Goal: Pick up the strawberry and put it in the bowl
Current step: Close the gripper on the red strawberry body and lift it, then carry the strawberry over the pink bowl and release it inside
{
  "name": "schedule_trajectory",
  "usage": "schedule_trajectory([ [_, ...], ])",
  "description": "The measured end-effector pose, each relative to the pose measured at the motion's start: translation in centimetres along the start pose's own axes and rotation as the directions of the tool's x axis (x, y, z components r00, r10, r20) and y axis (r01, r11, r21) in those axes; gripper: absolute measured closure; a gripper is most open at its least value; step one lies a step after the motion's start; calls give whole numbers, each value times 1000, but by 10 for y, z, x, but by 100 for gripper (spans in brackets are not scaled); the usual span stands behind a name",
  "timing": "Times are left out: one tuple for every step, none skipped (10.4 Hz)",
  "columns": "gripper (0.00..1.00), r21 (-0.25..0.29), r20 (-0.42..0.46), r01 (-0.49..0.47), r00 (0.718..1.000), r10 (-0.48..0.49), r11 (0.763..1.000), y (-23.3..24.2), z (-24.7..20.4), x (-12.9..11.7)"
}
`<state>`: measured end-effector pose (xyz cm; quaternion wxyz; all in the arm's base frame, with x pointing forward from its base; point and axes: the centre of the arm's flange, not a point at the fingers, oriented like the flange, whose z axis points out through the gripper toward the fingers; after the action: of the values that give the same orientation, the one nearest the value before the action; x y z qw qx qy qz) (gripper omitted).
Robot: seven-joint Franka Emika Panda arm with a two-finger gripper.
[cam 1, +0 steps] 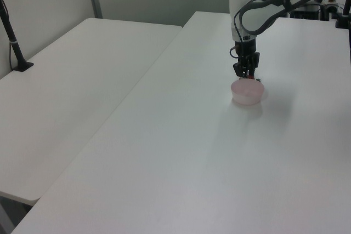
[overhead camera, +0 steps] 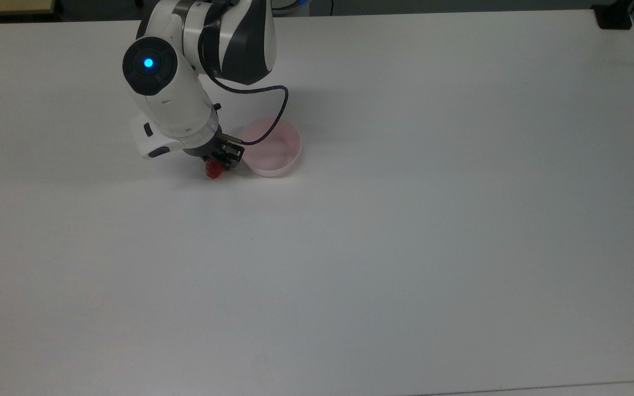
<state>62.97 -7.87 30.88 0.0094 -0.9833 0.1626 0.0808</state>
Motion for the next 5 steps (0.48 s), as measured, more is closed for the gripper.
schedule_trajectory([
  [59,1,-5,-1,1000,1,1000,1,-2,1],
  [59,2,-10,-2,1000,2,1000,1,-6,1],
  [59,6,-24,-2,1000,2,1000,1,-14,2],
  [59,11,-47,1,999,0,1000,0,-28,0],
  [59,20,-73,13,997,-12,1000,-5,-47,-4],
])
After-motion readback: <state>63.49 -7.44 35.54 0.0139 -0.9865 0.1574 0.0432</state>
